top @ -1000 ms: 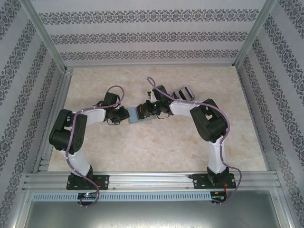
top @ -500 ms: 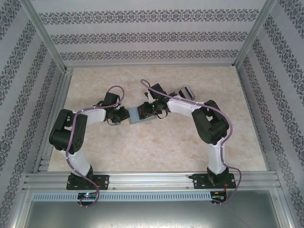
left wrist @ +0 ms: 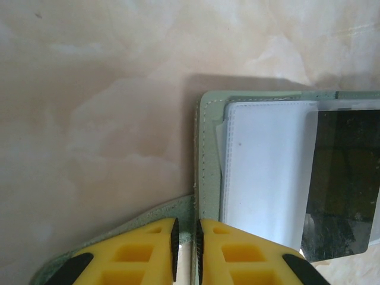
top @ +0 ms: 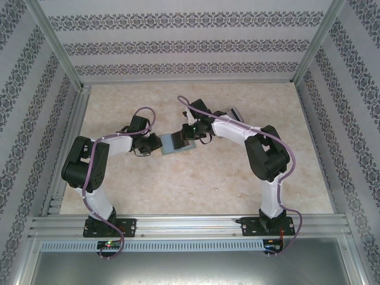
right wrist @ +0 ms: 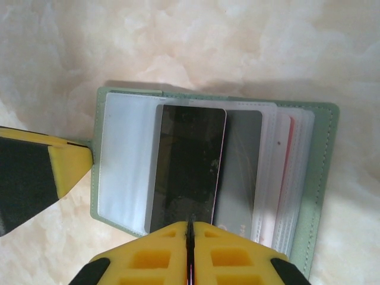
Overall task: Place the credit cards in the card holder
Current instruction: Insert the credit card into the card slot.
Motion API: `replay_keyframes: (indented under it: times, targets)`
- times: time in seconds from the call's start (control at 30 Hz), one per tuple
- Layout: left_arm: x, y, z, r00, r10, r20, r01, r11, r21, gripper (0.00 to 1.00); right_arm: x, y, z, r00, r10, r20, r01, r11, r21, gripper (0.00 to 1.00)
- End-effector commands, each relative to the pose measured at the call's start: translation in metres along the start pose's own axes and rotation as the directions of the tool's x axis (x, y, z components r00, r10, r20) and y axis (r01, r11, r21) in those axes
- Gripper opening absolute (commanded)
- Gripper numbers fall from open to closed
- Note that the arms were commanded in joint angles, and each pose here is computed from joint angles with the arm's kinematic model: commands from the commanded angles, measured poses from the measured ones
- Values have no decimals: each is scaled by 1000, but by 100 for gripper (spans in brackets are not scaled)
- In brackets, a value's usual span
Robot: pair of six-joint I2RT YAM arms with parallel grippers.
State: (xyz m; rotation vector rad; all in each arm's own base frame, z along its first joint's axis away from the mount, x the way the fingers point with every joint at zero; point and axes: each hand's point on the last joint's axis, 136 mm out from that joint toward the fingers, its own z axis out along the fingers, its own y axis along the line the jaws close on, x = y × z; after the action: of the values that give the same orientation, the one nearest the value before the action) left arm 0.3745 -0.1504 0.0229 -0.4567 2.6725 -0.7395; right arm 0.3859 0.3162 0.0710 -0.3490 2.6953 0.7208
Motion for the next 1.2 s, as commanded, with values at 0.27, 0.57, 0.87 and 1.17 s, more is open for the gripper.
replay_keyframes:
  times: [0.27, 0.57, 0.87, 1.17]
  targets:
    - [10, 0, 11, 999, -3, -37, 3, 1000, 9, 15, 10, -18, 28, 996, -9, -94, 16, 997, 71, 12]
    - [11, -1, 14, 999, -4, -41, 5, 1000, 11, 15, 16, -8, 42, 991, -10, -130, 14, 999, 33, 12]
    - [12, -3, 15, 999, -2, -42, 2, 1000, 12, 15, 22, 6, 53, 987, -27, -157, 29, 1000, 8, 12]
    - [11, -6, 14, 999, 3, -42, -2, 1000, 17, 15, 24, 21, 64, 984, -47, -170, 43, 999, -26, 13]
